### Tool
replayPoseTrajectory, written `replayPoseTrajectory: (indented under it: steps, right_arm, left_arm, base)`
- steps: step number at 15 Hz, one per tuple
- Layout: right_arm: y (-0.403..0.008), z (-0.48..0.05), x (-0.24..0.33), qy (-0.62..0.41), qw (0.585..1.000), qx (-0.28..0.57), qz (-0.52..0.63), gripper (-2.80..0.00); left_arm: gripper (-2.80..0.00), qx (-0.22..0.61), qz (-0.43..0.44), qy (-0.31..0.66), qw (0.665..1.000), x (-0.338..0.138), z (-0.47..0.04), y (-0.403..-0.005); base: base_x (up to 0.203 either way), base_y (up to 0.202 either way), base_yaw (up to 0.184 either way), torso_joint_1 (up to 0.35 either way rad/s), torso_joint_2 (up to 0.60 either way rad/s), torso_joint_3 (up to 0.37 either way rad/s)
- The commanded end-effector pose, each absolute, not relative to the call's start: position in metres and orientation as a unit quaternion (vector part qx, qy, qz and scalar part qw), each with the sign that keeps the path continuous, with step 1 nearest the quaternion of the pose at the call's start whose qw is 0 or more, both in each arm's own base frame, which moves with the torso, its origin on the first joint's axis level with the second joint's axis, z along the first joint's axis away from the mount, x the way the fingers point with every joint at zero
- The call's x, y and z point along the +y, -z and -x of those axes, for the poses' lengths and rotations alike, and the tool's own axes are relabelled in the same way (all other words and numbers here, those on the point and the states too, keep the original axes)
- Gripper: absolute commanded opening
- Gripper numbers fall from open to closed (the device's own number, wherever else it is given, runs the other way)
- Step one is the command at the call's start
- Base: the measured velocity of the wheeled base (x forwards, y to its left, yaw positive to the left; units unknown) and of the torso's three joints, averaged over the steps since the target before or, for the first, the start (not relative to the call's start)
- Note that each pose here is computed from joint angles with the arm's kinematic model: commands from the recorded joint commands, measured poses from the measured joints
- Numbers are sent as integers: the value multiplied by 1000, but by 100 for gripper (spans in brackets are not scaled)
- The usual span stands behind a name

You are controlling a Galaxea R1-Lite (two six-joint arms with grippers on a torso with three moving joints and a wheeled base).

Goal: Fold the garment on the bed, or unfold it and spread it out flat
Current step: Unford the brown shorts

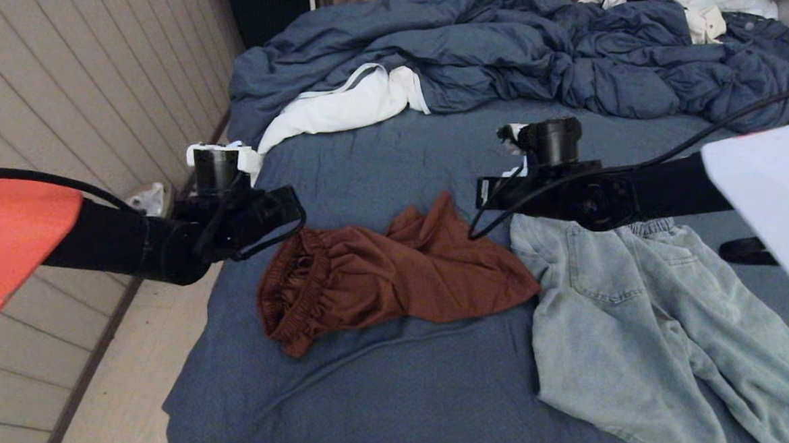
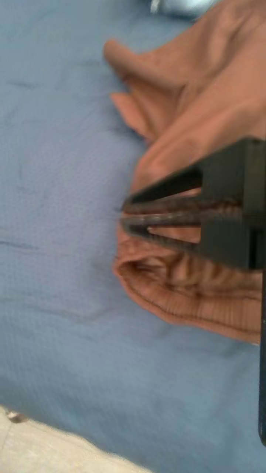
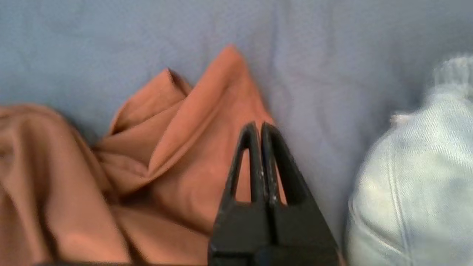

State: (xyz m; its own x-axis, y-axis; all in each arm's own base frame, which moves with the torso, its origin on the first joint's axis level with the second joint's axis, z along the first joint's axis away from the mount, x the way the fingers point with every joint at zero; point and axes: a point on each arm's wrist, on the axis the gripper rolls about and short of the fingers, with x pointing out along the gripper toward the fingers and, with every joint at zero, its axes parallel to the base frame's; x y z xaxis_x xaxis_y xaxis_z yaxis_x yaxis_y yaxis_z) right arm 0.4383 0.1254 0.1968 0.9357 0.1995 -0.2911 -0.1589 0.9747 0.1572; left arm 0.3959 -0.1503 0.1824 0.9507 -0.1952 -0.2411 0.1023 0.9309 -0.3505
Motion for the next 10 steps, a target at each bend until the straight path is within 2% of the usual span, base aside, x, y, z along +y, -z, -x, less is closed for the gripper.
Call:
replayPoseTrajectory:
  steps: [1,5,10]
  right_arm:
    - [-175,-453,136,-92,980,167,-64,-280]
    - [-176,-454,144,-94,981,161,-62,-280]
    - [-174,-453,144,-91,980,164,-59,-280]
  left_arm:
    - [-280,165,162,61,971,-158,-426,-144]
    - [-280,174,155,32,972,-158,-453,-113]
    - [-280,164,157,25,974,-155,-464,-115]
  base:
    - [0,0,0,0,0,0]
    - [0,0,0,0,0,0]
    - [0,0,0,0,0,0]
